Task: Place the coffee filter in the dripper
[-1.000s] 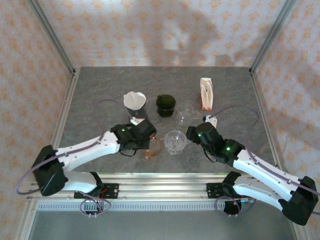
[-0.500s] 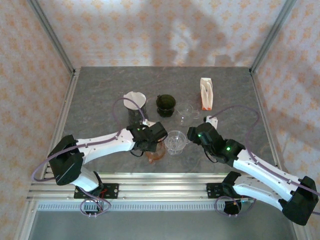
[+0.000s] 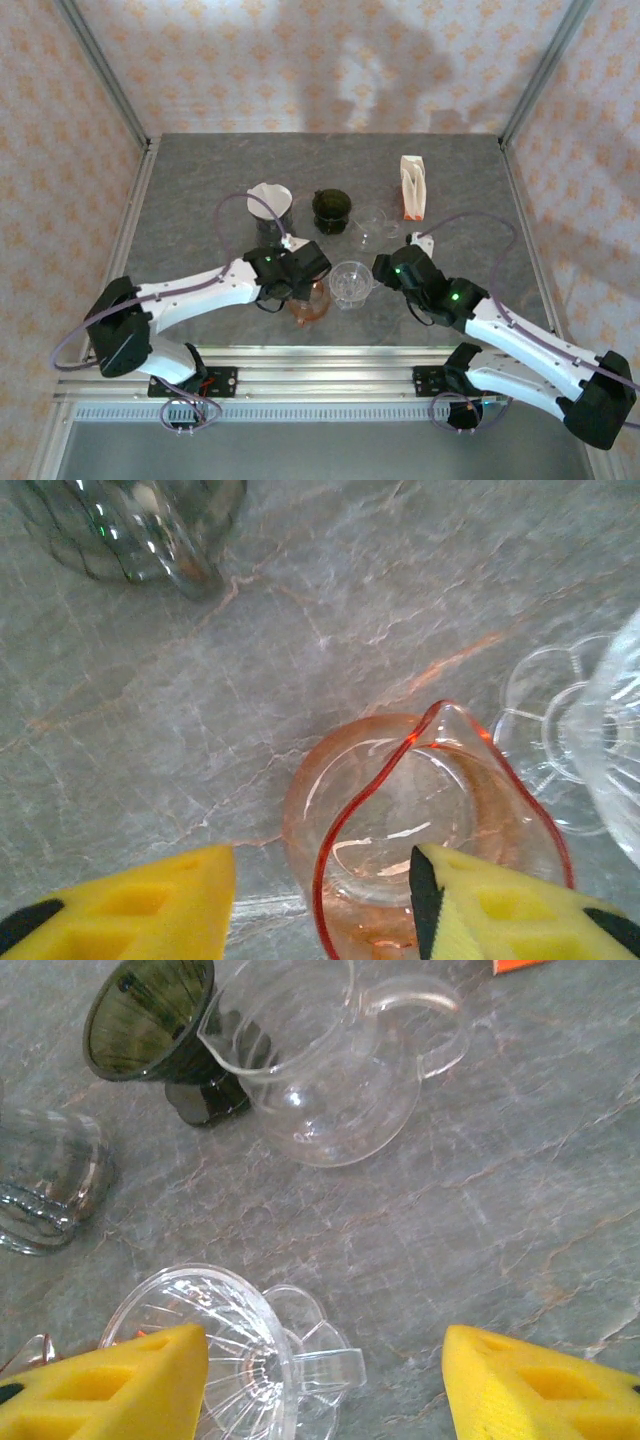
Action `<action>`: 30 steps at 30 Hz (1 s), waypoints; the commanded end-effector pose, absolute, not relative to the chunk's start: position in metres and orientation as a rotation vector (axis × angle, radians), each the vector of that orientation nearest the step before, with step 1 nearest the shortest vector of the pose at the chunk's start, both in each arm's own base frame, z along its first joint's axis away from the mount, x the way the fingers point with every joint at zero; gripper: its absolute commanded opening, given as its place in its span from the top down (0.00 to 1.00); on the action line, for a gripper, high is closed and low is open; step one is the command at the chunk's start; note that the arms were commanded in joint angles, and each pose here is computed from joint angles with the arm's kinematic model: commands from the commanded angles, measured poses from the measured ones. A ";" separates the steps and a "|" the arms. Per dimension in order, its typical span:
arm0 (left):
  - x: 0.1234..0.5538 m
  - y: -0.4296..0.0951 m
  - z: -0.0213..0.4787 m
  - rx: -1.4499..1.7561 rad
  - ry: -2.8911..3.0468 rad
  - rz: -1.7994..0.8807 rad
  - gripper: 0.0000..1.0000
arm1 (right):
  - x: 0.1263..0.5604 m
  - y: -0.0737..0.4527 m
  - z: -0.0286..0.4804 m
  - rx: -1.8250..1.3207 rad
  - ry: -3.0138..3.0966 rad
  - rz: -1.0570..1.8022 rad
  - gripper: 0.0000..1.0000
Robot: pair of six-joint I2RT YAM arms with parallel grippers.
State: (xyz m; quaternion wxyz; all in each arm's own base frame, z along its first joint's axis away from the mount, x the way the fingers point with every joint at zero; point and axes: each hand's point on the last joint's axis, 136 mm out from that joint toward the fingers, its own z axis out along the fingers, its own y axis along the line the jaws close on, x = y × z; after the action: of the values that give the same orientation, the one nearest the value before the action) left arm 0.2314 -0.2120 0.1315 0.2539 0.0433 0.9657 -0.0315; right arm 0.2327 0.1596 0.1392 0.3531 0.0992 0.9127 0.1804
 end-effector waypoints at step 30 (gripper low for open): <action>0.214 -0.133 0.178 -0.147 2.299 -0.191 0.00 | 0.222 0.181 0.085 0.297 2.616 0.293 0.71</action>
State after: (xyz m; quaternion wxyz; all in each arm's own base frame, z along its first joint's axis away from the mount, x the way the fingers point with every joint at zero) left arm 0.2133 -0.1410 0.1783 0.3917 -0.0489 0.9142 -0.0914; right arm 0.2227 0.1904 0.0834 0.2389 0.0956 0.9571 0.1331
